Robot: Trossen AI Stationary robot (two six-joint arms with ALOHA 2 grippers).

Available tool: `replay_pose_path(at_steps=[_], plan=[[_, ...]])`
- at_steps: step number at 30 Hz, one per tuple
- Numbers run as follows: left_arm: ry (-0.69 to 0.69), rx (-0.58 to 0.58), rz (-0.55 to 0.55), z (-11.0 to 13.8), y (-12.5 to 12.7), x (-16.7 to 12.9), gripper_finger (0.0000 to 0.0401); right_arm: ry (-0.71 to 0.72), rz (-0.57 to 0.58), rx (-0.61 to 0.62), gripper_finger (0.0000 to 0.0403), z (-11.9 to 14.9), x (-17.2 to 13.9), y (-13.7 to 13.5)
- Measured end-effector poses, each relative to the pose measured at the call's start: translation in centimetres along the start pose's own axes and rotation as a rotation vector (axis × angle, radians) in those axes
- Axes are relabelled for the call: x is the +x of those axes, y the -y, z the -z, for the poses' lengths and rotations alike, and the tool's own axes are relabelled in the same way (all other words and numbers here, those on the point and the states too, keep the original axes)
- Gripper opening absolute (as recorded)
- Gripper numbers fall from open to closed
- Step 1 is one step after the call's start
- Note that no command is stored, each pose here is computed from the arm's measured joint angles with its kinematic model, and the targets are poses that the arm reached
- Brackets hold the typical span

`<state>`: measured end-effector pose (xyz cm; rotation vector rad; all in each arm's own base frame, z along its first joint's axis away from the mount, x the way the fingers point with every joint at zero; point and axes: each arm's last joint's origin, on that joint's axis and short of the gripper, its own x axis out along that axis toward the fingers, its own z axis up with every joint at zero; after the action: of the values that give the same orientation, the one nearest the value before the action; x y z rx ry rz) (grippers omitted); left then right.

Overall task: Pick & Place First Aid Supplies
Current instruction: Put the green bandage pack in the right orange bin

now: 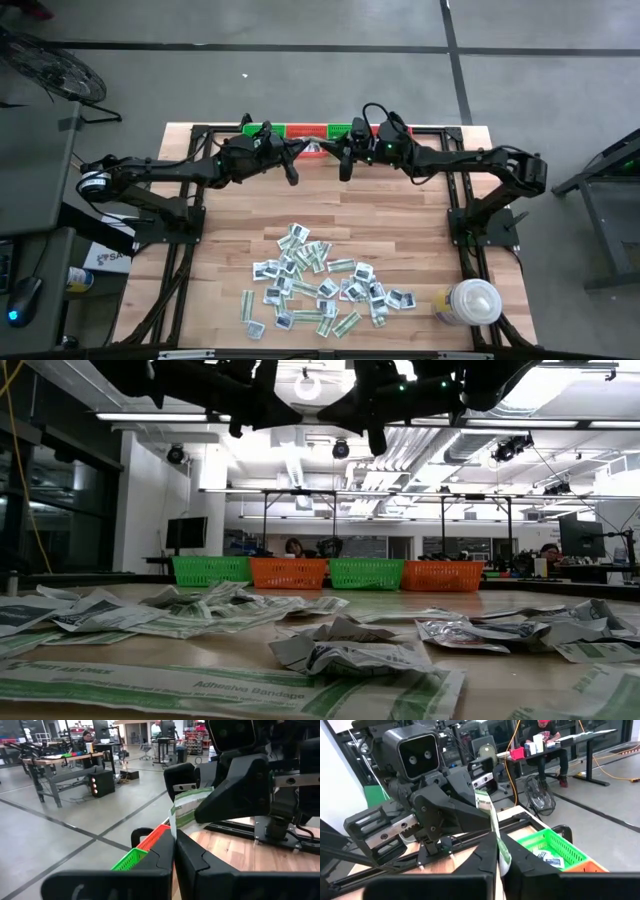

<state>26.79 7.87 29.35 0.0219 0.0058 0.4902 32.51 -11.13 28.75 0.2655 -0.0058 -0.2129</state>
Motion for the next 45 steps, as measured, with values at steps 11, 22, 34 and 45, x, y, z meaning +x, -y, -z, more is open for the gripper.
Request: replay_pose_path(at_steps=[11, 22, 34, 45], plan=[[-0.007, 0.08, 0.016, 0.1, 0.0, 0.0, 0.0037, 0.005, 0.011, 0.018, 0.0001, 0.0, 0.0, 0.0], [-0.005, 0.229, -0.096, -2.2, -1.0, -2.8, 0.0142, -0.103, 0.179, 0.049, 0.0, 0.0, -1.2, 2.3], [-0.067, 0.29, -0.143, -4.0, -5.2, -7.3, 0.0147, -0.328, 0.523, 0.196, 0.0, -0.4, -5.9, 7.2], [-0.072, 0.309, -0.1, -4.1, -8.5, -8.0, 0.0147, -0.49, 0.86, 0.409, 0.0, 1.1, -9.3, 11.1]])
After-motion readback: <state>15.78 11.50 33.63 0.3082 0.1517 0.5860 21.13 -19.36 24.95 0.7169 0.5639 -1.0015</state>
